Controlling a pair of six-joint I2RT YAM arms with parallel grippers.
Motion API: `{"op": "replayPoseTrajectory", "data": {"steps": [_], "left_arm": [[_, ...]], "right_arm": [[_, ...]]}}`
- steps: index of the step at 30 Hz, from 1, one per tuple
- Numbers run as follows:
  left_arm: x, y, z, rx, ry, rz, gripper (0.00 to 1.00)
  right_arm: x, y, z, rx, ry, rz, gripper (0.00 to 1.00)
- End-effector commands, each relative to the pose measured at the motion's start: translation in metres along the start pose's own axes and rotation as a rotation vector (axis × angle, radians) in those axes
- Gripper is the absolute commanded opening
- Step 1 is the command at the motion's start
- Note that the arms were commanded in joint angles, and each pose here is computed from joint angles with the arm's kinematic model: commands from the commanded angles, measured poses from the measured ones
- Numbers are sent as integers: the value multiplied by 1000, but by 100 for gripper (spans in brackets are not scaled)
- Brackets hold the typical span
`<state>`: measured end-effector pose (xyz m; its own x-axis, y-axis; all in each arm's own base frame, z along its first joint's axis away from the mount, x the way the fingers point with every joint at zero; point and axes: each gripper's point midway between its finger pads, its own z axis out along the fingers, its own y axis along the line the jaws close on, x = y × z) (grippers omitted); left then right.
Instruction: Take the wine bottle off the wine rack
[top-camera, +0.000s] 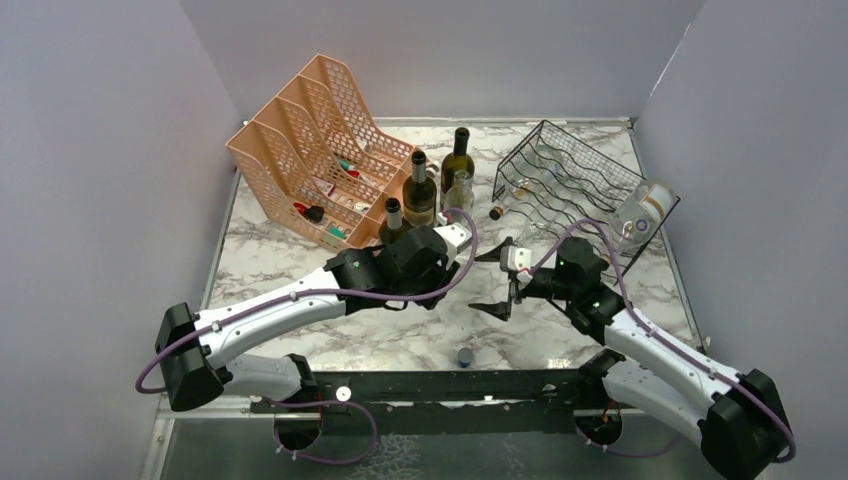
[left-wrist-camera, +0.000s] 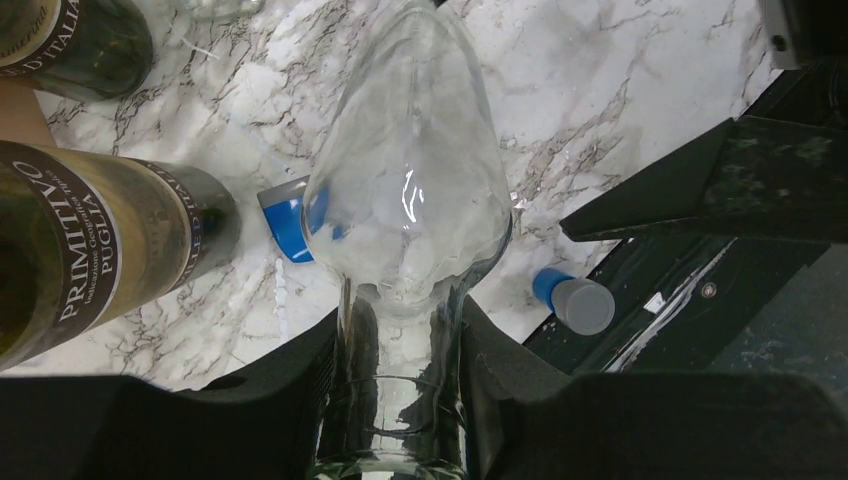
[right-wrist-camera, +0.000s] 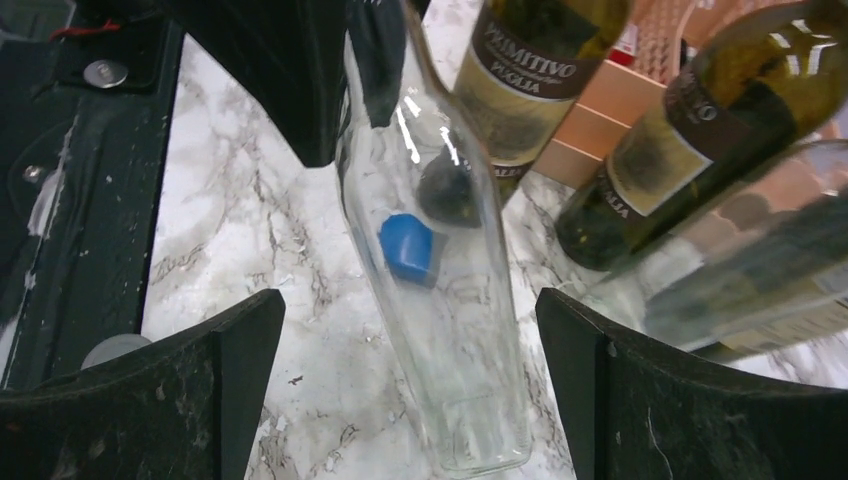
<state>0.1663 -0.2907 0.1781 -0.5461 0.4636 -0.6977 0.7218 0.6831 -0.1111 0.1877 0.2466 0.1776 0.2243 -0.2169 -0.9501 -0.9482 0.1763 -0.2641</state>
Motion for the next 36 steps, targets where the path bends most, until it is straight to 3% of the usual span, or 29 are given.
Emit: {"op": "replayPoseTrajectory", "data": {"steps": [1,9,15,20,22,26,28,31,36], "left_arm": [[-18,-3,-13,26,-87,19,0],[-20,-6,-20,48,-95,23,0],[-18,-6,-20,49,-85,5,0],[-21,-6,-24,43,-90,-1,0],[-25,-5,-27,38,-99,-4,11],[-36,-4,-39,35,-142,-11,59],[-43,-4,-48,35,-173,-13,75],[-56,1,-66,14,-234,-20,83],[-82,20,-109,-63,-387,-58,92]], "right_arm": [[-15,14,16,-118,-134,-128,100],[-3,15,49,-86,-125,-126,100],[-2,13,62,-80,-125,-90,80],[-3,8,65,-56,-133,-77,71],[-2,6,67,-44,-129,-61,62],[-9,1,68,-13,-161,-22,52],[-15,-4,67,19,-191,1,48],[-20,-13,64,95,-224,83,41],[-32,-29,51,225,-328,159,40]]}}
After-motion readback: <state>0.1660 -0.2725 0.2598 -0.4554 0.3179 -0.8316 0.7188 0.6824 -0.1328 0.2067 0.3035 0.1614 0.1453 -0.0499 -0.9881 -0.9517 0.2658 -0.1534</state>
